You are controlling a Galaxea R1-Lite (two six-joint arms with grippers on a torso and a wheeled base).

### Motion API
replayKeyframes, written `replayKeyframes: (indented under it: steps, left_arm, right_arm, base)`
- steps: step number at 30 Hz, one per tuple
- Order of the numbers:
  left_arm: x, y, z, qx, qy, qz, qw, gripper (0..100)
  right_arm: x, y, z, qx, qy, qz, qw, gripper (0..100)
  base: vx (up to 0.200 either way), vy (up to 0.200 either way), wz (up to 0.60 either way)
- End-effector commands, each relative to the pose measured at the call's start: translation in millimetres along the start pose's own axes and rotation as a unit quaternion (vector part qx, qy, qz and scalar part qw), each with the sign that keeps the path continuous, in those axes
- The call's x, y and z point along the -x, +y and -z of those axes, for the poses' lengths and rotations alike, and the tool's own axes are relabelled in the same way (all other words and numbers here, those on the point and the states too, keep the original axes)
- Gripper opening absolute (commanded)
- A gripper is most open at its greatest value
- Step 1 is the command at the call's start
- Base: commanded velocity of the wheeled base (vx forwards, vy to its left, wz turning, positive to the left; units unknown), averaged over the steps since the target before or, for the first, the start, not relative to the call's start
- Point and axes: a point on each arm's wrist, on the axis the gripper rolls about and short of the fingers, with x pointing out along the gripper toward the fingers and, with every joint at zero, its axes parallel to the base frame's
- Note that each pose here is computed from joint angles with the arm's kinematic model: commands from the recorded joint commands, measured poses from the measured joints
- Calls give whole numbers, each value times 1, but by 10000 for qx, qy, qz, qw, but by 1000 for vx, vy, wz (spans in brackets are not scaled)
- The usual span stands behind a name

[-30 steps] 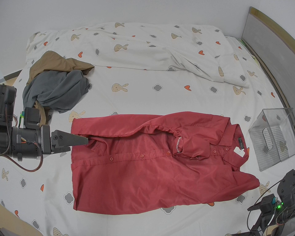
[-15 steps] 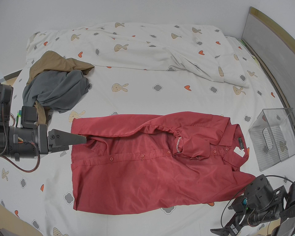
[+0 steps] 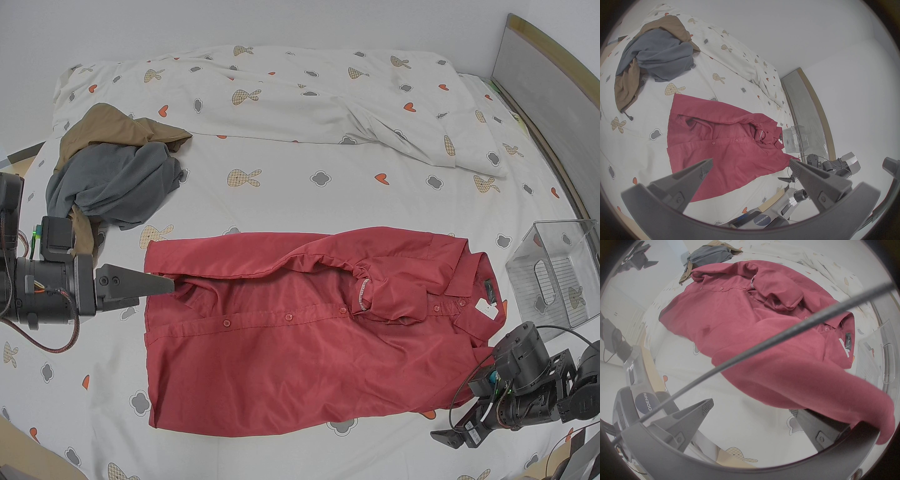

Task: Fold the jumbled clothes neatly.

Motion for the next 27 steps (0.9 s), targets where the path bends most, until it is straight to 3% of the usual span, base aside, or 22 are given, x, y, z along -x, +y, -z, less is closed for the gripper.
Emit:
replayKeyframes:
  steps: [1,10,16,22,23,27]
  left_arm:
    - [0,0,0,2,3,1,10000,100]
    - [0,0,1,10,15,-4,10000,100]
    - [0,0,1,6,19,1,10000,100]
    - [0,0,1,-1,22,8,10000,100]
    - [0,0,1,2,18,3,10000,100]
    - [-1,1,1,14,34,4,10000,100]
  right_arm:
    - [-1,-2,-7,-44,-60,25,10000,100]
    - [-17,1,-10,-5,127,3,9999,100]
    - [-29,2,-13,83,-82,42,9999,100]
    - [-51,3,-4,102,-52,490,9987,100]
    - [-51,4,-3,100,-59,490,9987,0]
    - [-50,3,-2,63,-184,505,9985,0]
  base:
    - [0,0,0]
    - [0,0,0]
    - [0,0,0]
    - [0,0,0]
    - [0,0,0]
    - [0,0,0]
